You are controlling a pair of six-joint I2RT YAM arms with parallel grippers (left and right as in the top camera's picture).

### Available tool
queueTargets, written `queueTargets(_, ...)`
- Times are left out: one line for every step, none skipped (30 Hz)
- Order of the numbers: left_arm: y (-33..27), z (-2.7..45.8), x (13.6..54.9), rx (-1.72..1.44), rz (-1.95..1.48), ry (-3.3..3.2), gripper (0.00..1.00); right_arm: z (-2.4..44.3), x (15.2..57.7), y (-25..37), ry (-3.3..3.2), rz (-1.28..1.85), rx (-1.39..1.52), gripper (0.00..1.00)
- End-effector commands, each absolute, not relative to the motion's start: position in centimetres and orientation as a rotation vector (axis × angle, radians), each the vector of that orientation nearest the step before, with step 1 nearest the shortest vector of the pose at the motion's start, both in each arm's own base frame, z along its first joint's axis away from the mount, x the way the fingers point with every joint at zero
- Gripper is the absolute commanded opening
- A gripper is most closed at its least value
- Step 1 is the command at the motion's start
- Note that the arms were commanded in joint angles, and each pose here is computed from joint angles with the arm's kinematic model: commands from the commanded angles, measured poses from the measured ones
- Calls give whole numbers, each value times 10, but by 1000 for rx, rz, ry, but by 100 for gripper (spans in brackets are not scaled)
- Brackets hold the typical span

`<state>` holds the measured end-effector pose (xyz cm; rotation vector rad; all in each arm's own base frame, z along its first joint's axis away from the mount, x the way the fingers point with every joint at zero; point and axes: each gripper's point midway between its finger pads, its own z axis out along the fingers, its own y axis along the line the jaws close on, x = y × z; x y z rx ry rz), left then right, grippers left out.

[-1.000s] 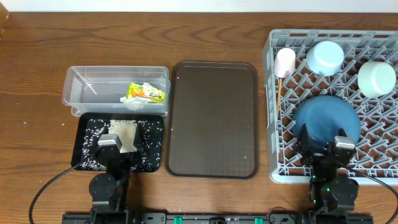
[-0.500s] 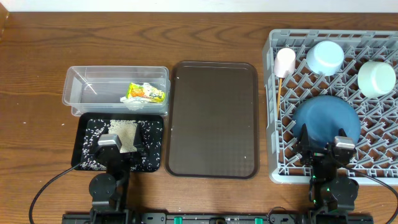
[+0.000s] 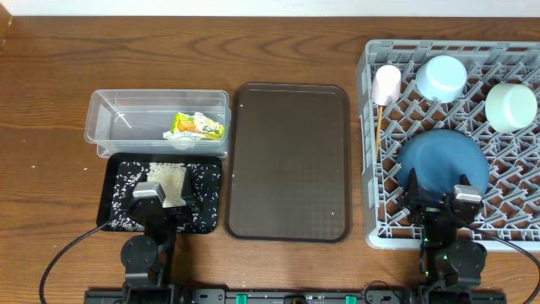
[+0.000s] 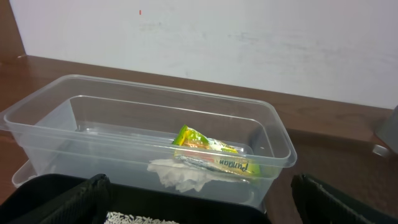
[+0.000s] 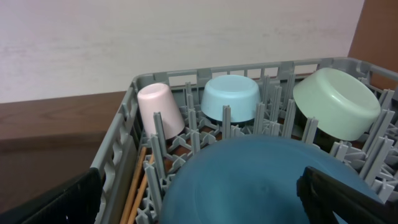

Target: Sort waste into correct bins and load items into the dishwasher rack

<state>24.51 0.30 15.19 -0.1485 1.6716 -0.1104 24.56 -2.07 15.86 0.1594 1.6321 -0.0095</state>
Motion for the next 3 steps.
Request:
queueTargets(8,136,244,-158,-70,1722,95,158,245,-23,1631,-10,174,99)
queueTargets(8,136,244,-158,-70,1722,95,158,245,-23,1631,-10,174,99)
queueTargets(8,136,244,-158,-70,1722,95,158,245,-23,1631,-10,174,99)
